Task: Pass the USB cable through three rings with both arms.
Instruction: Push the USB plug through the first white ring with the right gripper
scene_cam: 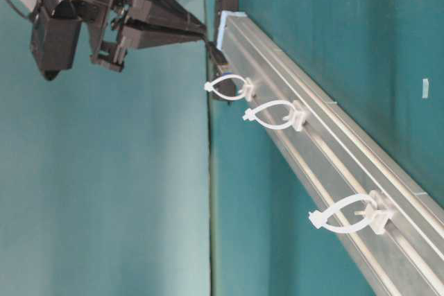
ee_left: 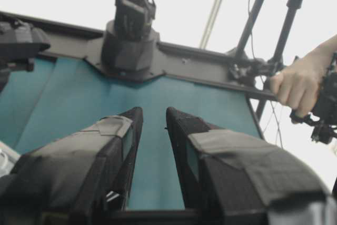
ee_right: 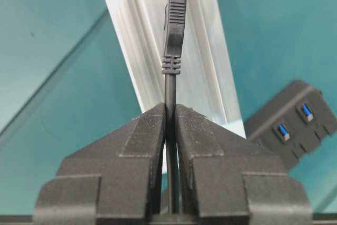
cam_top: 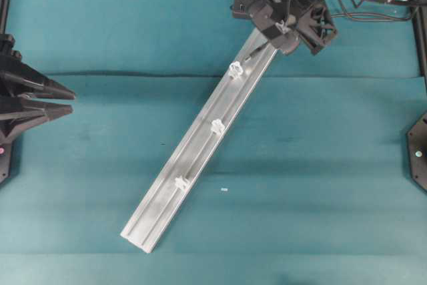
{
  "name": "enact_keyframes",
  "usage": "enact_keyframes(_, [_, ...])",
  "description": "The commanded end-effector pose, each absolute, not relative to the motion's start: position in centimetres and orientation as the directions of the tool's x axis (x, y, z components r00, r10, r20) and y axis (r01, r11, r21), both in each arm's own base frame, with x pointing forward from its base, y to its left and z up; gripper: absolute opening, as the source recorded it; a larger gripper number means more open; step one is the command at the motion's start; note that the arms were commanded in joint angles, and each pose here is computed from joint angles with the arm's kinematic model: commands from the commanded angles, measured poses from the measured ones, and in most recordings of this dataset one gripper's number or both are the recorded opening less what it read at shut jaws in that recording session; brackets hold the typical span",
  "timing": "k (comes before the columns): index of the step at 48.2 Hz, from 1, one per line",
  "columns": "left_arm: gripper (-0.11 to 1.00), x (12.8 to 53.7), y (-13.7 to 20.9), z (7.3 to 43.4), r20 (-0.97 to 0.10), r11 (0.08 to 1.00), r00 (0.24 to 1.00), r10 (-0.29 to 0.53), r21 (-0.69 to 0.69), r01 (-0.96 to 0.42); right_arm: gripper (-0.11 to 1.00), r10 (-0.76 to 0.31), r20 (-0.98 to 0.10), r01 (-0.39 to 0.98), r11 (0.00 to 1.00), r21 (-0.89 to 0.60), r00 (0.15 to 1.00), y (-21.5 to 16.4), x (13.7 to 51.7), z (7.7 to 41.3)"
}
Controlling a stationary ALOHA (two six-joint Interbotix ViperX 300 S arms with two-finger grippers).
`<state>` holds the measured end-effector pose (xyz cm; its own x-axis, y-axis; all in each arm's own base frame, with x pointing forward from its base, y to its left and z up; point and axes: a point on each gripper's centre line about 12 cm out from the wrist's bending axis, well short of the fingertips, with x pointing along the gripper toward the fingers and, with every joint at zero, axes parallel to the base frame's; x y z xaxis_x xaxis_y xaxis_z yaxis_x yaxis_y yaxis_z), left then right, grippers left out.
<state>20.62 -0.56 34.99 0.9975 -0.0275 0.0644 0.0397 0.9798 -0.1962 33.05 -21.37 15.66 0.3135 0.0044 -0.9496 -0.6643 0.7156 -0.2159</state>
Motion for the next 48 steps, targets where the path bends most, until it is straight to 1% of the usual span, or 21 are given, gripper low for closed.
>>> enact_keyframes(1, [0.40, 21.0, -0.5, 35.8, 0.080, 0.980, 0.996, -0.026, -0.196, 0.041, 0.08, 0.005, -0.946, -0.673, 0.704, -0.226, 0.323, -21.2, 33.7, 15.4])
enact_keyframes(12, [0.40, 21.0, -0.5, 35.8, 0.077, 0.980, 0.997, -0.026, -0.196, 0.041, 0.08, 0.041, -0.931, -0.654, 0.722, -0.224, 0.364, -20.2, 34.8, 15.2])
enact_keyframes(27, [0.40, 21.1, -0.5, 35.8, 0.077, 0.980, 0.997, -0.023, -0.194, 0.038, 0.08, 0.076, -0.922, -0.665, 0.715, -0.216, 0.381, -18.9, 35.6, 15.3])
enact_keyframes(33, [0.40, 21.5, -0.3, 35.4, 0.061, 0.980, 0.998, -0.014, -0.199, 0.026, 0.08, 0.090, -0.916, -0.659, 0.722, -0.210, 0.391, -18.5, 35.9, 15.2])
enact_keyframes(39, [0.40, 22.9, -0.1, 34.8, 0.020, 0.977, 1.000, -0.006, -0.212, 0.011, 0.08, 0.109, -0.907, -0.645, 0.737, -0.200, 0.406, -18.1, 36.2, 15.1])
enact_keyframes(48, [0.40, 25.6, 0.9, 33.0, -0.069, 0.970, 0.997, 0.033, -0.237, -0.049, 0.08, 0.120, -0.899, -0.628, 0.754, -0.194, 0.422, -18.0, 36.5, 14.9])
